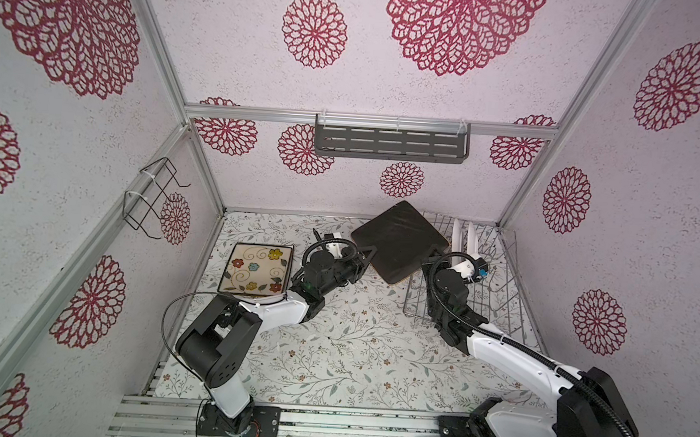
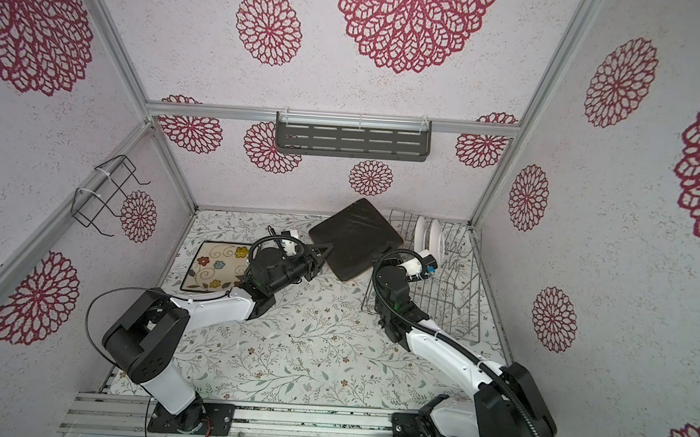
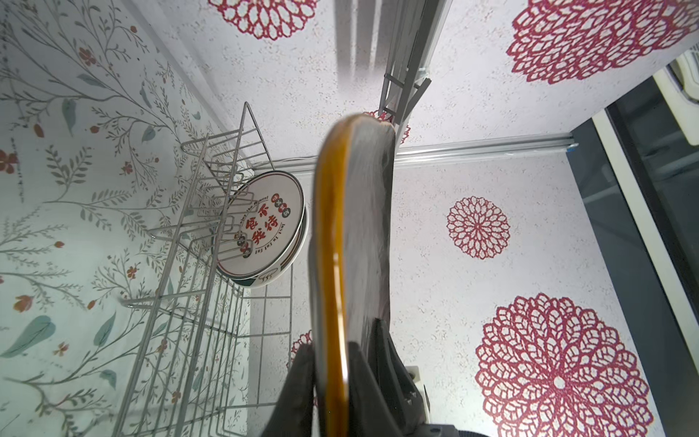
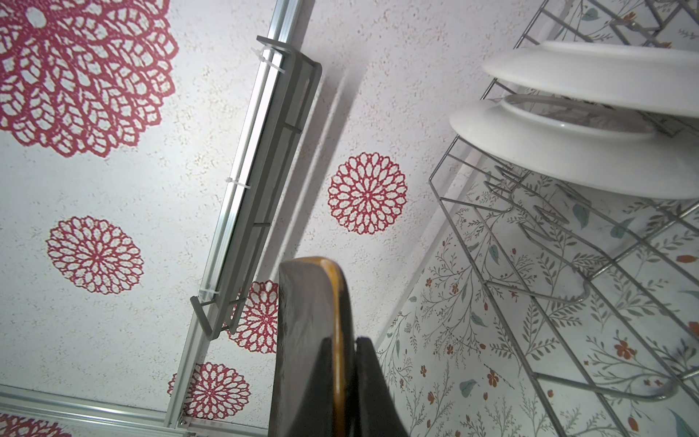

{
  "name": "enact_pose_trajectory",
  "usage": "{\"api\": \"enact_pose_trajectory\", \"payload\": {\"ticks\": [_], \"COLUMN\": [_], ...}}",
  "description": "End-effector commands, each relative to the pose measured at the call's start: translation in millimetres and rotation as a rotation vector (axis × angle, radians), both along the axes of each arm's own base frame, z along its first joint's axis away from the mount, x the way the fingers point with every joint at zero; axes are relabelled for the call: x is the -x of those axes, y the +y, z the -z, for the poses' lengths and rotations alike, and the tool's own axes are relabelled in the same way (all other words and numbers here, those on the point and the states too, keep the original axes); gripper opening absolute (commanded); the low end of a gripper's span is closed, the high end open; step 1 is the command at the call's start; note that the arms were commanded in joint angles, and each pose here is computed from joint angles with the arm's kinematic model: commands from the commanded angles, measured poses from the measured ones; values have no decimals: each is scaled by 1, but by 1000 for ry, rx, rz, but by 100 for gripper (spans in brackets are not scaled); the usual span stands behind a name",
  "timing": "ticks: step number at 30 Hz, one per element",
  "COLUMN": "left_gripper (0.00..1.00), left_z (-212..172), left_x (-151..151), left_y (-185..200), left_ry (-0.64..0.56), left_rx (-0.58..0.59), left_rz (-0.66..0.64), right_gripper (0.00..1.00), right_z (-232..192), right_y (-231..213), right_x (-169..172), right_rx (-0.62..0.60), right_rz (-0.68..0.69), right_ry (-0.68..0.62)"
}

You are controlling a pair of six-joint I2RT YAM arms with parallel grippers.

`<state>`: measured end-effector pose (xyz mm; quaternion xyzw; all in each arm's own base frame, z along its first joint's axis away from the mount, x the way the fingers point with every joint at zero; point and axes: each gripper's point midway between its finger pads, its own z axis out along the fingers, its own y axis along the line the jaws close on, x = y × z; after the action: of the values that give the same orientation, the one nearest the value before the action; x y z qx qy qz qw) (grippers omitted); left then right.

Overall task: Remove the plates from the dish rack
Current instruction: 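Close the left gripper on the dark plate's edge while the right gripper holds it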

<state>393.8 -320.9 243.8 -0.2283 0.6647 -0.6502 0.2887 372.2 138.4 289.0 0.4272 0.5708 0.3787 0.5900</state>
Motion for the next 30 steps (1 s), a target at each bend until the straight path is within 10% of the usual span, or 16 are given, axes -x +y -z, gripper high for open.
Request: {"api": "enact_pose_trajectory", "payload": {"ticks": [1,13,30], "left_gripper": [5,0,0], "left_z": [-18,-34,-58], "left_x": [1,-2,-5], "left_y": [-3,11,42], "left_ry": [-65,-92,-127], "left_rx": [15,40,51], "left_rz": [5,-13,-65], "right_gripper": [0,52,70], "right_z": [-81,-72,-65], "right_y": [-12,-30,-59], "right_x": [15,29,47], "right_rx": [-239,-161,-50], "right_rz": [12,56,115], "right_ry": [-239,-189,-125]}}
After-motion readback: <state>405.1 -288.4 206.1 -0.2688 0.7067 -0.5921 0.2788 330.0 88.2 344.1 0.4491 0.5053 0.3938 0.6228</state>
